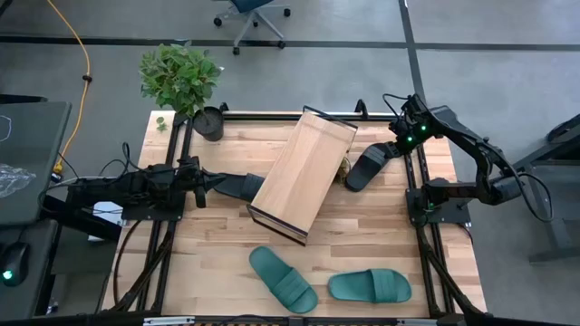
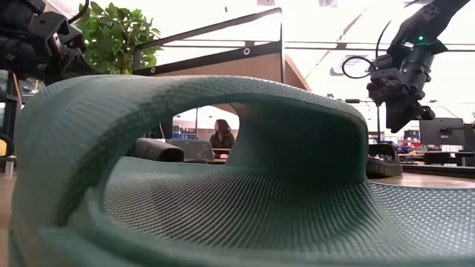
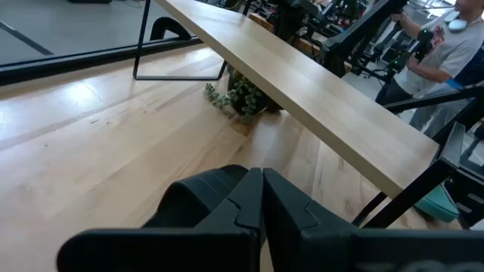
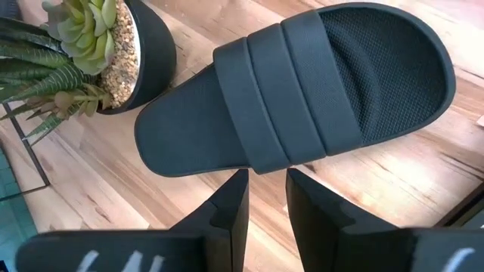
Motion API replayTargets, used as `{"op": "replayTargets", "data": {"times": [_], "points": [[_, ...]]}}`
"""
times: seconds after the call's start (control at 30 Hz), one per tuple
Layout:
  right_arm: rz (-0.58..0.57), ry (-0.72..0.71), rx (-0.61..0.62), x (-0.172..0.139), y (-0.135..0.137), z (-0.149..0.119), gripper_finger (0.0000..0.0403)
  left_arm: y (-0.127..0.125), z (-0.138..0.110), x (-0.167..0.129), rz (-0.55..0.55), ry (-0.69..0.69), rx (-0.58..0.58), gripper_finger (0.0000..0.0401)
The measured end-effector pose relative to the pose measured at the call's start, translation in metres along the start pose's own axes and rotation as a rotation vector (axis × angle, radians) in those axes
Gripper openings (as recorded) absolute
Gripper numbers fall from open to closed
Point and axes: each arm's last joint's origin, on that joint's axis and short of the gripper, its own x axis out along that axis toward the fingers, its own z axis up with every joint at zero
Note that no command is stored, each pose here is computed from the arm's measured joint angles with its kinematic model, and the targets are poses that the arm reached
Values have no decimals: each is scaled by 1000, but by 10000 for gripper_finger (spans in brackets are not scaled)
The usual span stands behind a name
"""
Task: Pick and place slides into the shelf
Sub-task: Put the right black slipper on the shelf
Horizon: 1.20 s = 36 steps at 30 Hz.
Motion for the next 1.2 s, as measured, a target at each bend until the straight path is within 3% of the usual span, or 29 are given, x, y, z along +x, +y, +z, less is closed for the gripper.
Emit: {"op": "replayTargets", "data": {"times": [0.3,0.53,0.67,0.87,1.2], "points": [[7,-21,-7,0,0,2,91,0,-1,1,5,11,-10,1],[-3,-120,68,0,-2,14,158,0,-3,4,23,48,-2,1],[1,-97,92,7,-6,19,183,1,-4,5,29,61,0,1],[4,-23,101,20,-13,23,188,0,-4,5,28,63,-9,1],[-27,-32,108,24,-15,27,189,0,-4,5,26,64,-20,1]]}}
